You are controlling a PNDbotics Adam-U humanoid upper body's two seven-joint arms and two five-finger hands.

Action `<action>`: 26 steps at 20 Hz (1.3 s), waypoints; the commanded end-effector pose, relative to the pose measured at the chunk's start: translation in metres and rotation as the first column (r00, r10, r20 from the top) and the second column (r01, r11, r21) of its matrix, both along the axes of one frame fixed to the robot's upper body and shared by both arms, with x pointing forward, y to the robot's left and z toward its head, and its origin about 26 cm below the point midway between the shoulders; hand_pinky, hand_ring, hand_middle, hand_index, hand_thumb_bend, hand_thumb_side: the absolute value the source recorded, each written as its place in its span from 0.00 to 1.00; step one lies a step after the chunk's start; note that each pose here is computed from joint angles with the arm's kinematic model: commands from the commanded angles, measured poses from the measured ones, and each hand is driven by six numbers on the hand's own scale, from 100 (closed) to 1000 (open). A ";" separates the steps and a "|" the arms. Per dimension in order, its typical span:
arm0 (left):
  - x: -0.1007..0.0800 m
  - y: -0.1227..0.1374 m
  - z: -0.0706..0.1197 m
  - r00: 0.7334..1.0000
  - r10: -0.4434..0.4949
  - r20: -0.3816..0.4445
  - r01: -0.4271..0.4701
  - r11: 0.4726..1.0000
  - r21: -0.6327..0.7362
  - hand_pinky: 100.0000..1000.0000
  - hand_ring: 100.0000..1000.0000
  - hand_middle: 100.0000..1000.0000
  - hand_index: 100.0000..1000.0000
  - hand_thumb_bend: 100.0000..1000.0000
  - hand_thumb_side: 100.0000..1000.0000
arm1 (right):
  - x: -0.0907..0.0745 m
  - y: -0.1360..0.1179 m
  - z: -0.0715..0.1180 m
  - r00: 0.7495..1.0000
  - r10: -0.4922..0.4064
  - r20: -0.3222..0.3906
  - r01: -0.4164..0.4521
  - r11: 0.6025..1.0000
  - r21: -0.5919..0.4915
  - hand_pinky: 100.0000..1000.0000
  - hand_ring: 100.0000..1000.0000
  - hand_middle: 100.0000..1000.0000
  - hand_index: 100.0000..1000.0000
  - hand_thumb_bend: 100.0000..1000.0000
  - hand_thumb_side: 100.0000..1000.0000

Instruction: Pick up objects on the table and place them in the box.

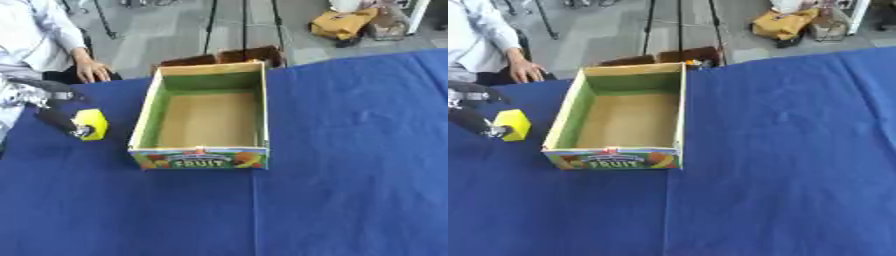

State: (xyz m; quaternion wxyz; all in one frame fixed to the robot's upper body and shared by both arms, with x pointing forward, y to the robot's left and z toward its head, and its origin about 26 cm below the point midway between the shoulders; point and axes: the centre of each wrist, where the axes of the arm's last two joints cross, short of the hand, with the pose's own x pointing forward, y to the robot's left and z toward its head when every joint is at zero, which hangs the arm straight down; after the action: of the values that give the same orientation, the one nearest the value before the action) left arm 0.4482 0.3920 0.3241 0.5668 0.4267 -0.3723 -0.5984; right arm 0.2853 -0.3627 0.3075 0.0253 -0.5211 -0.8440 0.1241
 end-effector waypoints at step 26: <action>0.004 0.021 -0.003 0.990 0.131 -0.059 -0.132 0.991 -0.029 0.86 1.00 1.00 1.00 0.00 0.43 | -0.005 -0.004 0.012 0.999 -0.005 0.032 0.004 0.999 0.036 0.55 0.52 0.55 0.64 0.00 0.65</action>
State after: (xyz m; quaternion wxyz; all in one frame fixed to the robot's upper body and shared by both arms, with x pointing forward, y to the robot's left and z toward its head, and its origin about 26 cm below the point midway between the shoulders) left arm 0.4577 0.4044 0.3067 0.6217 0.4116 -0.3319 -0.5779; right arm 0.2848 -0.3653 0.3095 0.0367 -0.5192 -0.8478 0.1014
